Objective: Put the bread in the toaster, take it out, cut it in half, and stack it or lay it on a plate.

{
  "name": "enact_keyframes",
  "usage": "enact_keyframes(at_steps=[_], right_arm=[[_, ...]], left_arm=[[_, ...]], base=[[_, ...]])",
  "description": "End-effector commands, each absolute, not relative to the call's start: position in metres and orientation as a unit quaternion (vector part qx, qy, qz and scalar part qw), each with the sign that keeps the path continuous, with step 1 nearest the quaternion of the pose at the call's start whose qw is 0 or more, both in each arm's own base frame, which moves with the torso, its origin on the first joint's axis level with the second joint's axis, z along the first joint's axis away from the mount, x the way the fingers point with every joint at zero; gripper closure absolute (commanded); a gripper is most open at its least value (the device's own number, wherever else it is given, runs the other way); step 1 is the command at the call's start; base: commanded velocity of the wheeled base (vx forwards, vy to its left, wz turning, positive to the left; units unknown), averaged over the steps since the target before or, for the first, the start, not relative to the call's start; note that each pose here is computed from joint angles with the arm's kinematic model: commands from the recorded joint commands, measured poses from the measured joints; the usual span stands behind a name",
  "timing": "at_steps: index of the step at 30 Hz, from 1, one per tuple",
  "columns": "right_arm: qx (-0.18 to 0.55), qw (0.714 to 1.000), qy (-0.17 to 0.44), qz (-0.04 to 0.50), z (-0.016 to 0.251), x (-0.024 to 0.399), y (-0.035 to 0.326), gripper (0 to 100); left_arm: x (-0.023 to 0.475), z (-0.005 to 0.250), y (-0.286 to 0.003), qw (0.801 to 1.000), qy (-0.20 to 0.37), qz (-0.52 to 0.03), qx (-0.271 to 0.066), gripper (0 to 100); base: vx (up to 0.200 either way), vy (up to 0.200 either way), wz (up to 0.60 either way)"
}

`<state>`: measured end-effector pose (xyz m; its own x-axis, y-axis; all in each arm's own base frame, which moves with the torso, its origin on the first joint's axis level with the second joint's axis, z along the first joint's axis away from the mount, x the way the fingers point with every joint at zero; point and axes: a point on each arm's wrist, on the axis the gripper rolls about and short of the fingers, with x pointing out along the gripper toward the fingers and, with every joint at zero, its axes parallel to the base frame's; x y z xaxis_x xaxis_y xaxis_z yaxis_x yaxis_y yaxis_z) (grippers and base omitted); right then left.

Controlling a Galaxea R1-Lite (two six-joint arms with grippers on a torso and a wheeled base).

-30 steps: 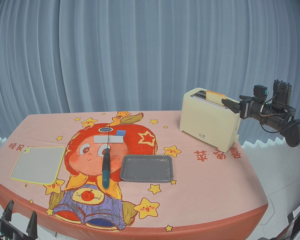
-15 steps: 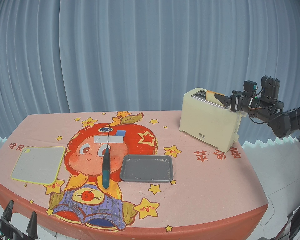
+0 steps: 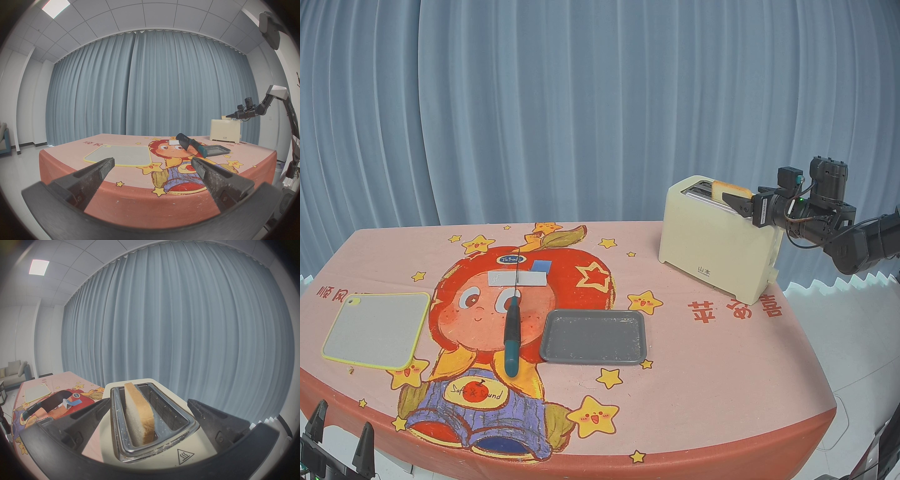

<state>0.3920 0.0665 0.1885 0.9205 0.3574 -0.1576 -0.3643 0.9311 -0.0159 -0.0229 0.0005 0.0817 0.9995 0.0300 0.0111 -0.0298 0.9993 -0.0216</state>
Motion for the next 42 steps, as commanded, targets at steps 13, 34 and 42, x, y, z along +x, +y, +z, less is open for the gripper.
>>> enact_keyframes(at_steps=[13,34,42], right_arm=[[-0.023,0.98,0.077,0.18,0.188,0.391,0.069,100],[-0.01,0.984,0.014,0.179,0.236,0.361,0.064,100],[-0.004,0.983,0.008,0.182,0.245,0.34,0.062,100]], left_arm=[[-0.022,0.077,0.0,1.0,0.001,0.015,-0.011,0],[-0.022,0.077,0.0,1.0,0.002,0.015,-0.011,0],[-0.022,0.077,0.0,1.0,0.001,0.015,-0.011,0]], base=[[0.0,0.0,0.0],[0.0,0.0,0.0],[0.0,0.0,0.0]])
